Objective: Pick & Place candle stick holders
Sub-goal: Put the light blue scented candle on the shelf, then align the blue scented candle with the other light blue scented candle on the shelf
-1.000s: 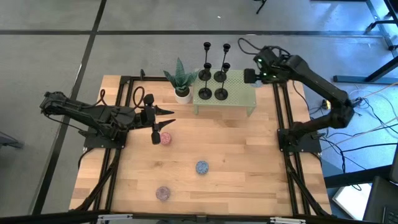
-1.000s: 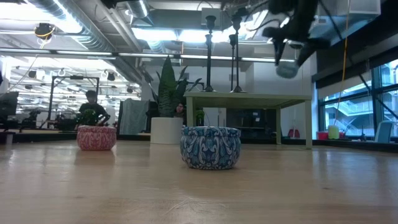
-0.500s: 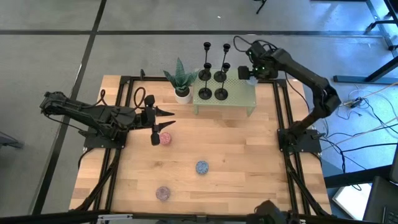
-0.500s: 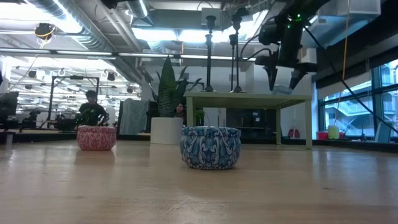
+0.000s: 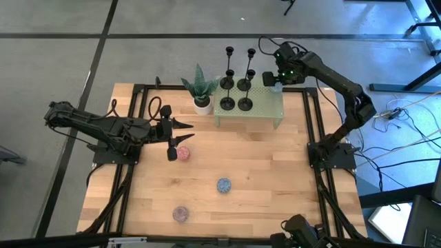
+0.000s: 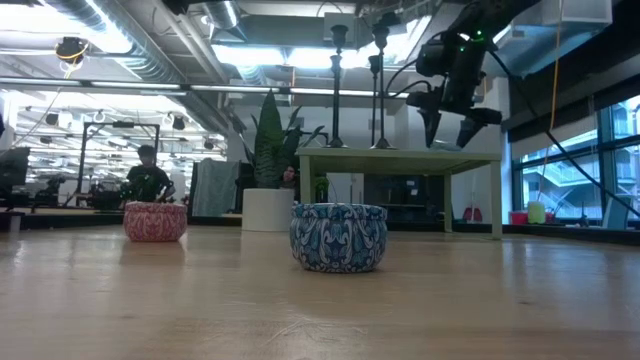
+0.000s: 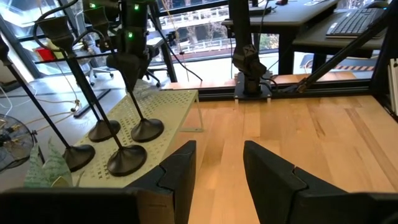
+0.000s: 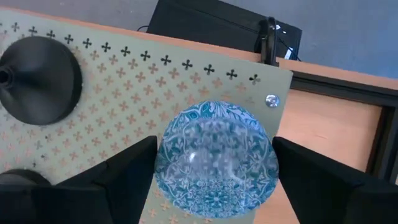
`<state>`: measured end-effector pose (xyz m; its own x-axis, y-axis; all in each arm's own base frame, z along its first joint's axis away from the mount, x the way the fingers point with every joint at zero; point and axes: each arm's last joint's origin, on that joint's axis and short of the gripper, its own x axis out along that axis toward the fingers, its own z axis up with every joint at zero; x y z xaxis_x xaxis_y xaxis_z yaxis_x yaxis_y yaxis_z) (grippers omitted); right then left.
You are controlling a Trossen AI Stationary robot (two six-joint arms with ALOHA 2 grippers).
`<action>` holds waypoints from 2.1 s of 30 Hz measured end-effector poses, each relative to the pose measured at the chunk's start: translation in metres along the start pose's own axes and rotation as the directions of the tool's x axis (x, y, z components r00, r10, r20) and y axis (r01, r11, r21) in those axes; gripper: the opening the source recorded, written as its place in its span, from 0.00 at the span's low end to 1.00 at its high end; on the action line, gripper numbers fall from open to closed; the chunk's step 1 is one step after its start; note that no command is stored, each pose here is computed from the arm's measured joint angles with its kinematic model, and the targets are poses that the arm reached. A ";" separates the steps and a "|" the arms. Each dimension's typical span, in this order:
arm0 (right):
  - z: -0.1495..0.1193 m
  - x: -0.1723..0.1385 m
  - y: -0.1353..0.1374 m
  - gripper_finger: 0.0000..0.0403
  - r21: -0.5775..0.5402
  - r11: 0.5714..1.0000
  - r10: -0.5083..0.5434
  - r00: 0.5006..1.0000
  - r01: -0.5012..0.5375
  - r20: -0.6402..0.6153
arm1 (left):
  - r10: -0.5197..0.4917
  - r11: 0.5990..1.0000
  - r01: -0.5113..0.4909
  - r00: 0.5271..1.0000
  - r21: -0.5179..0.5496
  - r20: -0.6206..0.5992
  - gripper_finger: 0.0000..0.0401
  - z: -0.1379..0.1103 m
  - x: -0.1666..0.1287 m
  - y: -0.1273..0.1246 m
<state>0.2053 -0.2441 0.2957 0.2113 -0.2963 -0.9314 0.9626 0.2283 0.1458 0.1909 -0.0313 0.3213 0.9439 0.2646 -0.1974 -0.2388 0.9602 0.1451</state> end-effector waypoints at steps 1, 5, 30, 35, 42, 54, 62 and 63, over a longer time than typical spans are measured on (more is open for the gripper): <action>0.000 0.000 0.000 0.80 0.000 1.000 -0.002 1.000 0.002 -0.003 | 0.000 1.000 0.000 1.000 0.000 0.000 0.32 0.000 0.000 0.000; 0.000 0.001 0.000 0.84 -0.004 1.000 -0.004 1.000 0.004 -0.007 | 0.000 1.000 0.000 1.000 0.003 -0.005 0.32 -0.001 0.000 0.000; -0.004 -0.114 0.008 0.85 -0.120 0.993 -0.025 0.997 0.017 -0.070 | 0.000 1.000 0.000 1.000 0.003 -0.006 0.32 -0.001 0.000 0.000; -0.036 -0.147 0.020 0.85 -0.200 0.978 0.051 0.998 -0.055 -0.022 | -0.054 0.998 0.056 0.997 0.024 -0.049 0.32 -0.005 0.000 -0.002; -0.110 -0.176 0.007 0.85 -0.287 0.951 0.120 0.993 -0.115 -0.001 | -0.084 0.995 0.090 0.988 0.044 -0.133 0.33 -0.014 -0.001 -0.003; -0.216 -0.089 -0.001 0.85 -0.311 0.814 0.479 0.870 -0.490 -0.116 | -0.087 0.996 0.092 0.978 0.016 -0.191 0.45 -0.020 -0.002 -0.002; -0.260 -0.058 0.047 0.85 -0.568 0.444 0.731 0.647 -0.693 -0.219 | -0.086 0.996 0.088 0.978 0.004 -0.189 0.48 -0.020 -0.002 -0.002; -0.267 -0.055 0.053 0.85 -0.617 0.400 0.742 0.634 -0.678 -0.216 | -0.086 0.996 0.088 0.978 0.002 -0.189 0.48 -0.020 -0.002 -0.002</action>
<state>0.1992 0.0316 0.2653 0.8121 0.1816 -0.5546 0.1373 0.8642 0.4841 0.1852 -0.0323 0.3022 0.9010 0.1932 -0.3884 -0.1542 0.9795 0.1295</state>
